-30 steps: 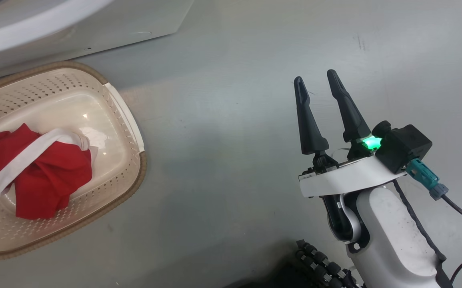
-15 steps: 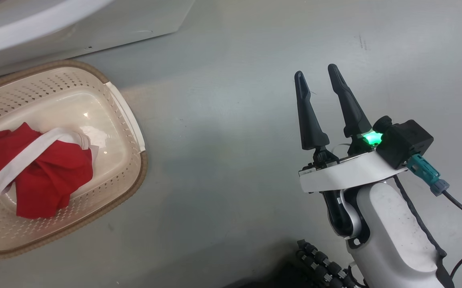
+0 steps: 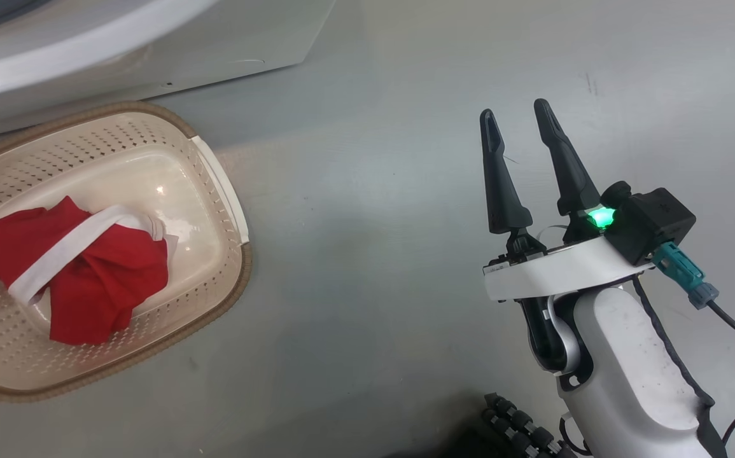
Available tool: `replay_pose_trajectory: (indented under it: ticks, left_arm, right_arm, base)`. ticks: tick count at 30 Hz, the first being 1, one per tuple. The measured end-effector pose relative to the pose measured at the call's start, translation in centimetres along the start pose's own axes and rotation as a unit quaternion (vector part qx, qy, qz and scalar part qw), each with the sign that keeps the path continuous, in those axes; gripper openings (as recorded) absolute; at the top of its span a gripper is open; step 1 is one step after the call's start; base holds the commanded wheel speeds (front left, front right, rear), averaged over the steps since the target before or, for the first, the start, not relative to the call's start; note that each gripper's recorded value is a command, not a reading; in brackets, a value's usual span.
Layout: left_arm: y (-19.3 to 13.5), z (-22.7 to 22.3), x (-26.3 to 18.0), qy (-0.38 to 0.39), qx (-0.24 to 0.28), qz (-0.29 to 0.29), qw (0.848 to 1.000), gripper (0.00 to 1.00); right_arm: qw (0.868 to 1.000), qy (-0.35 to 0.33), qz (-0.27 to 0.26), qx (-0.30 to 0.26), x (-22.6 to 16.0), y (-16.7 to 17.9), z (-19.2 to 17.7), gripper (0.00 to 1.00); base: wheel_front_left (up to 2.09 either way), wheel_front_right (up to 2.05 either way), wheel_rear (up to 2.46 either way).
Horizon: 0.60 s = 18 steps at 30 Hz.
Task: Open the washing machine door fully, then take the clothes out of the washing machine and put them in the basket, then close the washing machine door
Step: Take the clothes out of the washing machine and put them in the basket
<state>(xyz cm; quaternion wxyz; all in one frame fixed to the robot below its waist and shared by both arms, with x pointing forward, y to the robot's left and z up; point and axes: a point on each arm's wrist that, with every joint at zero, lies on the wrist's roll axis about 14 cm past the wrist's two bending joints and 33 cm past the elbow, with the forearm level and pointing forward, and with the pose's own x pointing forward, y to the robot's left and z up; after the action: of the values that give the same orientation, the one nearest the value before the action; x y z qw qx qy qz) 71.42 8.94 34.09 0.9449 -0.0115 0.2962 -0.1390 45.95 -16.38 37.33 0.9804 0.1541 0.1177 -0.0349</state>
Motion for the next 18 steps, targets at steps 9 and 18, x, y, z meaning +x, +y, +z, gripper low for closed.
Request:
replay_pose_trajectory:
  ticks: [9,18]
  left_arm:
    - [-0.8,2.1,-1.9,-0.082,-0.023,-0.01,0.996,0.0]
    - [-2.3,1.7,-4.3,-0.131,-0.028,-0.021,0.991,0.0]
  right_arm:
    - [1.0,-0.011,0.011,-0.01,0.0,0.7,0.8,1.0]
    - [1.0,-0.02,0.015,-0.018,-0.3,1.1,1.5,1.0]
  base:
    - [0.0,0.0,0.0]
    - [0.0,0.0,0.0]
